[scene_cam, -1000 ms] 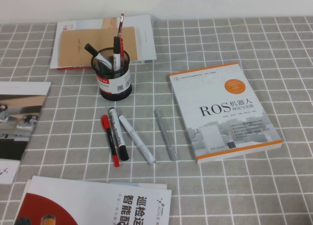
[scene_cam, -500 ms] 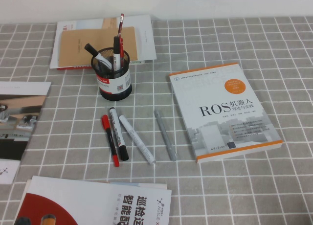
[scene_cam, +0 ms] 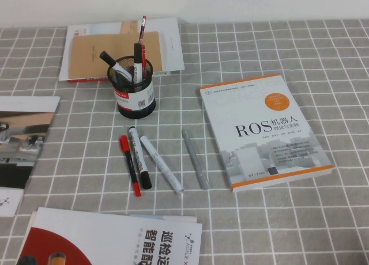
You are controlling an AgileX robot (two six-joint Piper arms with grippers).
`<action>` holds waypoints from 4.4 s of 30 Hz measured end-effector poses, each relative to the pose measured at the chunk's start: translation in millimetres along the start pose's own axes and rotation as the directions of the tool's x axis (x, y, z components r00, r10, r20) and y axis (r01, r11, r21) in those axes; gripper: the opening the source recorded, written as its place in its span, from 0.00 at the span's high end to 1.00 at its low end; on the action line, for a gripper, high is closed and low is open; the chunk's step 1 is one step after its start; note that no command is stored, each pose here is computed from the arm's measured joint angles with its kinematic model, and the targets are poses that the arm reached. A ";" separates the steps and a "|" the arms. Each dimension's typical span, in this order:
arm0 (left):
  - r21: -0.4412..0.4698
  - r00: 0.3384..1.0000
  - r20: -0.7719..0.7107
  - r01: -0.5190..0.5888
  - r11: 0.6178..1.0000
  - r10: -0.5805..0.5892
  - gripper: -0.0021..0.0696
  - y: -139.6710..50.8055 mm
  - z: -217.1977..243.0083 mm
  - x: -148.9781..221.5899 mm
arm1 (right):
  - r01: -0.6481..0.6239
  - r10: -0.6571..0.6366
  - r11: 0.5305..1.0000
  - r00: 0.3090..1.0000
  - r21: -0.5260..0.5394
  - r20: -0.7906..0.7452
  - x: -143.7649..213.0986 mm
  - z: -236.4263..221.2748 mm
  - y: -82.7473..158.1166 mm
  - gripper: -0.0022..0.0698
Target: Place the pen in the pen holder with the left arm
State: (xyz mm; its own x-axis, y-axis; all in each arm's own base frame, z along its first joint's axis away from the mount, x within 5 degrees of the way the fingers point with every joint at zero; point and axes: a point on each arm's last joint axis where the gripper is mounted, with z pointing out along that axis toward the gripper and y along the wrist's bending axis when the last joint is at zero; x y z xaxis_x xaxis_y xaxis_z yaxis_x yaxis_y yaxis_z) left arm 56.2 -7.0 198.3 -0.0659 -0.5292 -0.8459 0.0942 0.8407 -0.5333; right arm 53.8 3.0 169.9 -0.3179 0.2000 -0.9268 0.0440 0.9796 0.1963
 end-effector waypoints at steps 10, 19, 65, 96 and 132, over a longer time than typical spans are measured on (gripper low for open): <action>-0.012 0.996 -0.028 0.084 0.996 -0.084 0.97 0.4 0.6 1.9 | 0.000 0.000 1.000 1.000 0.000 0.000 0.0 0.0 0.0 0.99; -0.113 0.922 -0.386 -0.072 0.991 0.023 0.97 -36.7 16.3 -43.3 | 0.000 0.000 1.000 1.000 0.000 0.000 0.0 0.0 0.0 0.99; 0.220 0.067 -0.958 -0.453 0.864 0.279 0.60 -118.4 290.4 48.1 | 0.000 0.000 1.000 1.000 0.000 0.000 0.0 0.0 0.0 0.99; -0.021 0.155 -0.986 -0.497 0.868 0.065 0.58 -90.8 310.6 85.5 | 0.000 0.000 1.000 1.000 0.000 0.000 0.0 0.0 0.0 0.99; 0.291 0.606 -0.571 -0.480 0.827 0.553 0.89 -120.7 254.5 13.4 | 0.000 0.000 1.000 1.000 0.000 0.000 0.0 0.0 0.0 0.99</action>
State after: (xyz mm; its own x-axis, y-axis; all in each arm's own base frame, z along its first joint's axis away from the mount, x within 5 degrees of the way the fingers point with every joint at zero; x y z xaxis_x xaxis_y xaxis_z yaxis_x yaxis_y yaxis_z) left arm 296.8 -144.8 250.0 -0.5555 0.2095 -0.8047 0.3985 0.9164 -0.0364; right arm 53.8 3.0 169.9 -0.3179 0.2000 -0.9268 0.0440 0.9796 0.1963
